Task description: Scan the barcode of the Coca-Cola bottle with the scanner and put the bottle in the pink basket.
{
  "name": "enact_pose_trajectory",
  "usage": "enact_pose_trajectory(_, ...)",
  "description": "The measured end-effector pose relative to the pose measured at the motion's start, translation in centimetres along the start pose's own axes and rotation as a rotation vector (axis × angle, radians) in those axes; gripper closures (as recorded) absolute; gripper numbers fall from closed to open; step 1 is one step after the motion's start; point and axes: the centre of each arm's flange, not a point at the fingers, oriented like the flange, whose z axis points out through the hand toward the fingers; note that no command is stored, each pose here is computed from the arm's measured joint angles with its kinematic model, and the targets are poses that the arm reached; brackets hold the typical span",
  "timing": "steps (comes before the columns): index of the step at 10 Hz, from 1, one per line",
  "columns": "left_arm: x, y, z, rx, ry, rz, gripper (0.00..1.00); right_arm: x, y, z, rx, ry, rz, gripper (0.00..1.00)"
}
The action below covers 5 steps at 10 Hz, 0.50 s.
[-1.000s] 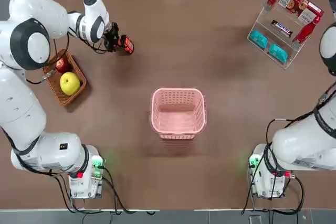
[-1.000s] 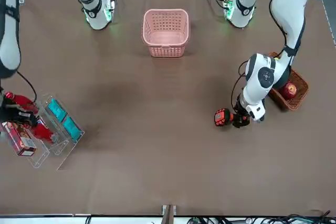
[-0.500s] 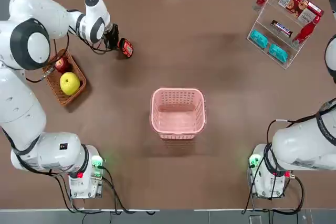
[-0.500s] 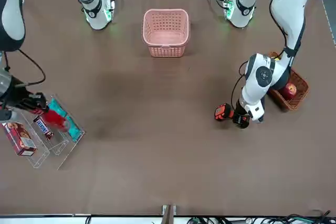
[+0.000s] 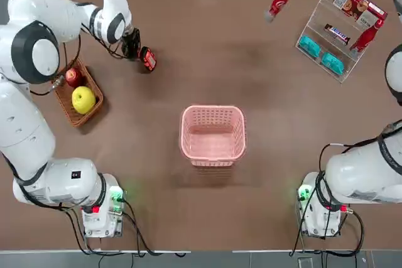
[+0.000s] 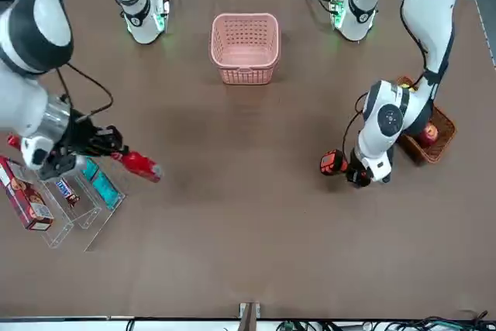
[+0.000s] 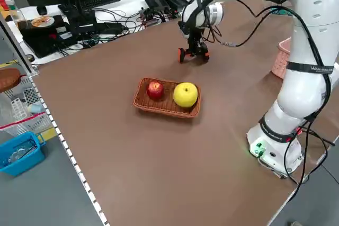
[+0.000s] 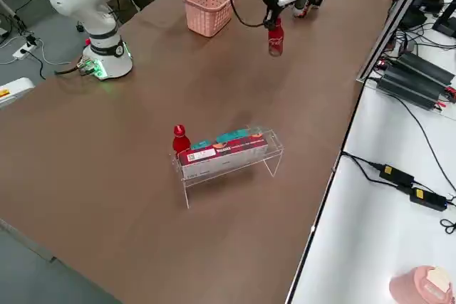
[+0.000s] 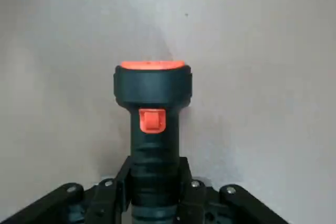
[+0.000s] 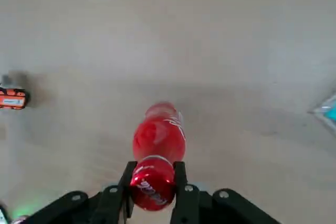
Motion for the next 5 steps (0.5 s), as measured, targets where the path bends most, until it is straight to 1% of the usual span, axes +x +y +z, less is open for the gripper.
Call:
enact_pose_trajectory(1,0.1,1.0,-1.7,0.02,-0.045,-0.025,0.63,-0.2,-0.9,1.8,0.015,0.0,0.008,0.67)
enact_pose_trajectory(2,0.1,2.0,-3.5,0.017,-0.108,-0.057,0.63,-0.5,-2.1,3.3,0.038,0.002,0.032,0.67)
enact_pose_trajectory(3,0.1,3.0,-5.3,0.006,-0.162,-0.096,0.63,-0.7,-3.8,4.6,0.065,0.004,0.056,0.67)
enact_pose_trajectory(5,0.1,5.1,-8.9,-0.056,-0.262,-0.179,0.63,-1.4,-8.4,6.6,0.137,0.005,0.092,0.67)
